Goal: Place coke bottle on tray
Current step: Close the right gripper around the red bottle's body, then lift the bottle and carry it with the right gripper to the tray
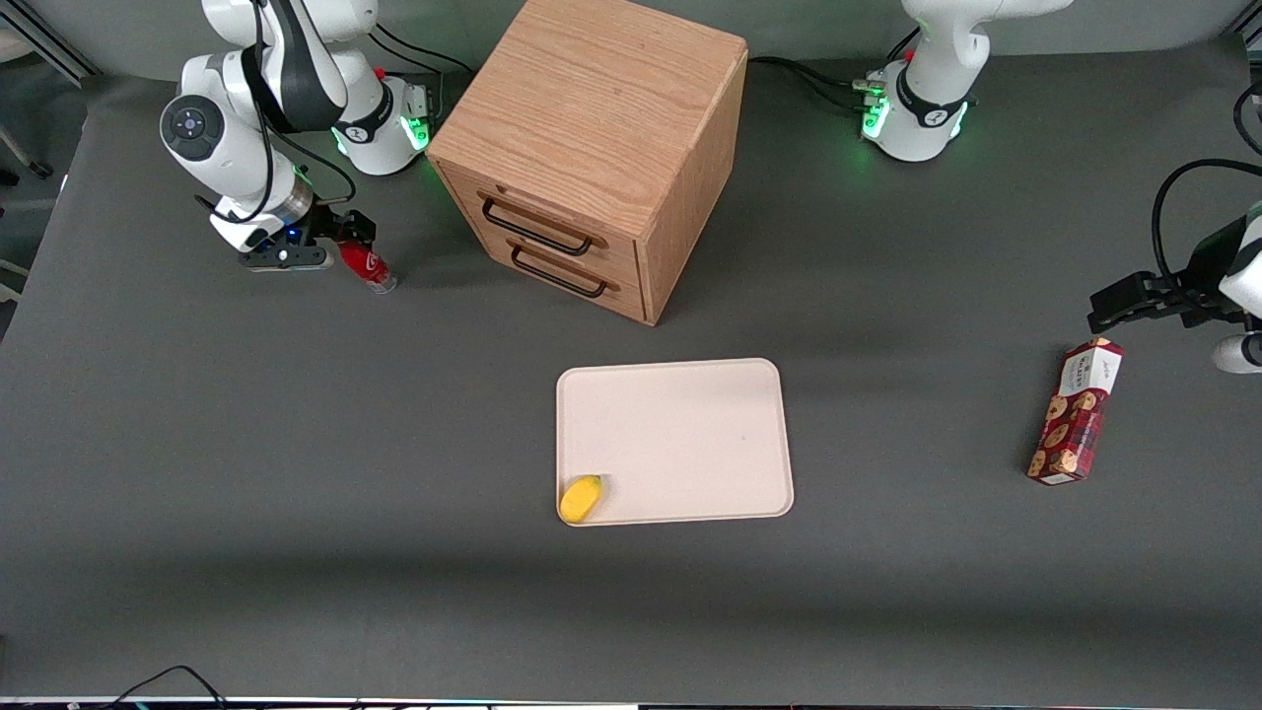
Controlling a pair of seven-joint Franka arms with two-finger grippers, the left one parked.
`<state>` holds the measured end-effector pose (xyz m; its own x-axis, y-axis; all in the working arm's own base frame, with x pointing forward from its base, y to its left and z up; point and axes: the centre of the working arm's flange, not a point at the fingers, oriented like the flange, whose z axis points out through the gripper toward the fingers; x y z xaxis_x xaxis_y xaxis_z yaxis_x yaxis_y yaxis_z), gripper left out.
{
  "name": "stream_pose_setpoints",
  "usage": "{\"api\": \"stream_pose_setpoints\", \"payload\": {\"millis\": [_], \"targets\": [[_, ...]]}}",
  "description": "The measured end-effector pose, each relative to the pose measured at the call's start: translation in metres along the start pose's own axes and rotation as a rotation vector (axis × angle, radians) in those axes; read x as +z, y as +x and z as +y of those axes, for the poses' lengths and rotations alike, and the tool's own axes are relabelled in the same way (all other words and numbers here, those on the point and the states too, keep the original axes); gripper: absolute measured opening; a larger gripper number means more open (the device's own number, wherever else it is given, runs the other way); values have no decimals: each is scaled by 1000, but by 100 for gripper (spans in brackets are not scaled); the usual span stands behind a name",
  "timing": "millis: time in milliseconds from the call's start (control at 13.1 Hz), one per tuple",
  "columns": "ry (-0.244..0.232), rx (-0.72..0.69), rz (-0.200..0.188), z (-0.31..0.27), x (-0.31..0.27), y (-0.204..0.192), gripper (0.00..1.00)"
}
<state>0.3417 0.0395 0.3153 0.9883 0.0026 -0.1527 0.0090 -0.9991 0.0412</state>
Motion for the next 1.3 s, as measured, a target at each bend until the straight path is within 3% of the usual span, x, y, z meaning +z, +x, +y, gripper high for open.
{"api": "stream_pose_setpoints", "payload": {"millis": [457, 838, 1295], "targets": [[-2, -1, -17, 0, 5, -4, 96], [-4, -2, -34, 0, 7, -6, 36], [-2, -2, -39, -2, -6, 1, 33]]}}
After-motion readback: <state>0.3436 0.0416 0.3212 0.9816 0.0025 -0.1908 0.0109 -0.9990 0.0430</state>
